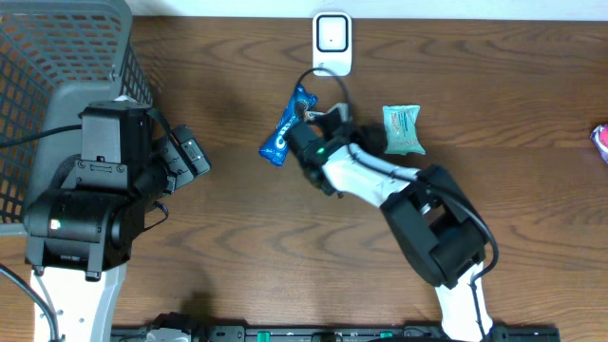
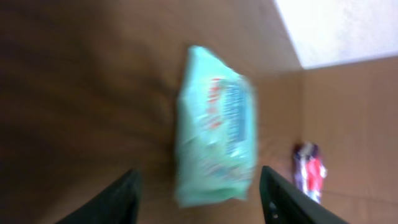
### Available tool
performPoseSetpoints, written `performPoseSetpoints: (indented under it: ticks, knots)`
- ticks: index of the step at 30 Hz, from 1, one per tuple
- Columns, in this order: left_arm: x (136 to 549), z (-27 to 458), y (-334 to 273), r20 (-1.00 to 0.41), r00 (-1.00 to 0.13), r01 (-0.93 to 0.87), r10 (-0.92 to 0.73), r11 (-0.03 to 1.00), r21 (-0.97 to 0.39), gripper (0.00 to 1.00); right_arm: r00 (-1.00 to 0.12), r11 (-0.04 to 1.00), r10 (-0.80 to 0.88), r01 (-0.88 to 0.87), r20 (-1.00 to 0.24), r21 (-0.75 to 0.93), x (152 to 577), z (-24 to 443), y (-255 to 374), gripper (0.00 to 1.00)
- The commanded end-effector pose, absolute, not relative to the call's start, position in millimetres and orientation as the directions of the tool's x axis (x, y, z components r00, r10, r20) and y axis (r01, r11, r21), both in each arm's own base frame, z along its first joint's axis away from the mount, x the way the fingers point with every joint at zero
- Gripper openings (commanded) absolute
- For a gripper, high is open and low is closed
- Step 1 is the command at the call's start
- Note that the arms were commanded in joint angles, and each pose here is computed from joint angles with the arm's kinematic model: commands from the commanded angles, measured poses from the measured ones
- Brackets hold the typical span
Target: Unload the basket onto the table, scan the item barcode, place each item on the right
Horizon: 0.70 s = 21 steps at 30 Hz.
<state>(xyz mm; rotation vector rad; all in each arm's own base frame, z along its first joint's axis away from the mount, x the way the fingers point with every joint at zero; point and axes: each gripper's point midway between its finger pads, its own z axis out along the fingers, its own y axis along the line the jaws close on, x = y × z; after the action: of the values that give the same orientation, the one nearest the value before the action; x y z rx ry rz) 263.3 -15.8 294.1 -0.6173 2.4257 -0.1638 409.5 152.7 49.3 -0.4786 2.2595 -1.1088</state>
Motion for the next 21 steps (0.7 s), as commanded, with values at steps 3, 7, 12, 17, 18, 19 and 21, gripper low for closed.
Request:
performPoseSetpoints:
  ticks: [3, 7, 12, 17, 18, 19, 21]
  knots:
    - [263.9, 295.8, -12.5, -0.551, -0.690, -0.399, -0.469, 0.882, -0.251, 0.98, -0.781, 0.731, -0.495, -0.137, -0.381, -0.669, 402.5, 30.0, 183.3, 0.61]
    - [263.9, 295.8, -12.5, -0.551, -0.690, -0.399, -0.469, 0.882, -0.251, 0.98, -0.787, 0.733, -0.467, -0.089, -0.403, -0.674, 413.2, 42.9, 169.0, 0.63]
    - [263.9, 295.8, -12.5, -0.551, -0.690, -0.399, -0.469, 0.882, -0.251, 0.98, -0.800, 0.707, -0.449, -0.044, -0.399, -0.706, 429.2, 63.9, 134.8, 0.68]
    - [263.9, 295.8, -12.5, -0.551, -0.690, -0.399, -0.469, 0.882, -0.251, 0.98, -0.839, 0.733, -0.399, -0.050, -0.369, -0.679, 434.7, 51.8, 109.2, 0.60]
    - [263.9, 295.8, -12.5, -0.551, -0.690, -0.399, -0.469, 0.882, -0.251, 0.98, -0.845, 0.749, -0.386, -0.051, -0.371, -0.661, 436.2, 48.5, 106.9, 0.60]
    - [263.9, 295.8, -12.5, -0.551, -0.690, -0.399, -0.469, 0.882, -0.251, 0.98, -0.848, 0.766, -0.369, -0.045, -0.380, -0.642, 439.2, 46.1, 104.4, 0.59]
    - [263.9, 295.8, -12.5, -0.551, -0.690, -0.399, -0.469, 0.882, -0.251, 0.98, -0.846, 0.789, -0.337, -0.014, -0.413, -0.615, 447.8, 45.2, 98.1, 0.61]
